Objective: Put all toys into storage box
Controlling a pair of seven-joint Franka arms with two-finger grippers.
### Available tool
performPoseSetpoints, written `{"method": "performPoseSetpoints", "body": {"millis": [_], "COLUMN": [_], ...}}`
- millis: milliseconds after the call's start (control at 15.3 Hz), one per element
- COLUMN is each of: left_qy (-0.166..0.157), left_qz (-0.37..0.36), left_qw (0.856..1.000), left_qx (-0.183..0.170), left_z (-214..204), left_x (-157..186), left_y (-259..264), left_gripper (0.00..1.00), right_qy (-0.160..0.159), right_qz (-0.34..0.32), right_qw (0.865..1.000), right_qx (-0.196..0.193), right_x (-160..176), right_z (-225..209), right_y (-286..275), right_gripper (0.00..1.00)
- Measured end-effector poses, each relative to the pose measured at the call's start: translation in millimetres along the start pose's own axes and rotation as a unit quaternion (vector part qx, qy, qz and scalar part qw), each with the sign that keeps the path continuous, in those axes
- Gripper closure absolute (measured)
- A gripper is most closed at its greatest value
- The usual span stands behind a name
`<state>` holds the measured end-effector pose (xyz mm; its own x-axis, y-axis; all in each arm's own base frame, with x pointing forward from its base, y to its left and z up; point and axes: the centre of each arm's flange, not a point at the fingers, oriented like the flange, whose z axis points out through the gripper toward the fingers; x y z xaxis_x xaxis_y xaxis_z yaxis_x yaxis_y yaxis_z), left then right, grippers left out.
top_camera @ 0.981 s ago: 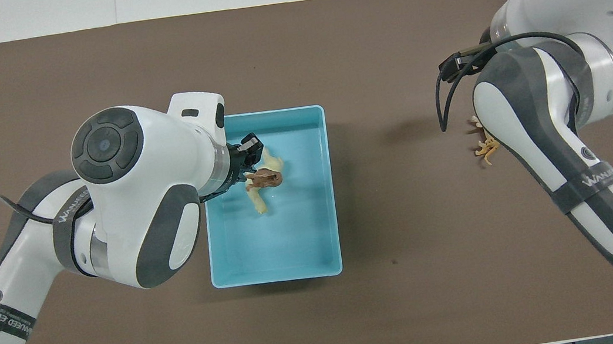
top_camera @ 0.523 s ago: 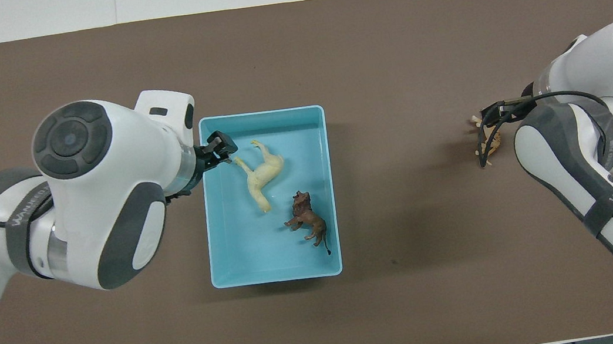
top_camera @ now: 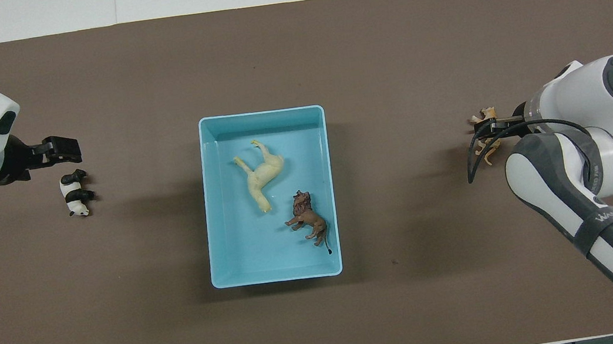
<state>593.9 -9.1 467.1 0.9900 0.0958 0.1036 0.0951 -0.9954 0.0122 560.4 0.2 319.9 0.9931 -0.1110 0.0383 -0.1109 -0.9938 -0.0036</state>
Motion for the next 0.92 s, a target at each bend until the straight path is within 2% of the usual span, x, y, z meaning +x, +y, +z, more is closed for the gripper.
{"method": "performPoseSetpoints", "body": {"millis": [196,327,393,720,785,916], "left_qy": [0.027,0.039,0.044,0.047,0.046,0.045], "left_qz": [0.023,0.026,0.026,0.031,0.032,0.032], "left_qw": [0.999,0.999,0.999,0.998,0.998,0.998], "left_qx": [0.007,0.01,0.011,0.01,0.011,0.011], "left_z": [38,65,76,114,124,145], "left_x": [18,20,19,4,2,-5], "left_y": [-42,-53,-55,-51,-50,-50], "left_gripper": [0.0,0.0,0.0,0.0,0.0,0.0], "right_qy": [0.017,0.014,0.015,0.02,0.019,0.006], "right_qz": [0.008,0.023,0.029,0.037,0.037,0.037], "right_qw": [1.0,1.0,0.999,0.999,0.999,0.999], "right_qx": [0.004,0.006,0.007,0.008,0.008,0.008], "right_x": [4,4,4,6,8,16], "right_z": [15,24,28,30,27,12], "right_y": [1,4,6,5,4,-2], "right_gripper": [0.0,0.02,0.08,0.61,0.67,0.67]}}
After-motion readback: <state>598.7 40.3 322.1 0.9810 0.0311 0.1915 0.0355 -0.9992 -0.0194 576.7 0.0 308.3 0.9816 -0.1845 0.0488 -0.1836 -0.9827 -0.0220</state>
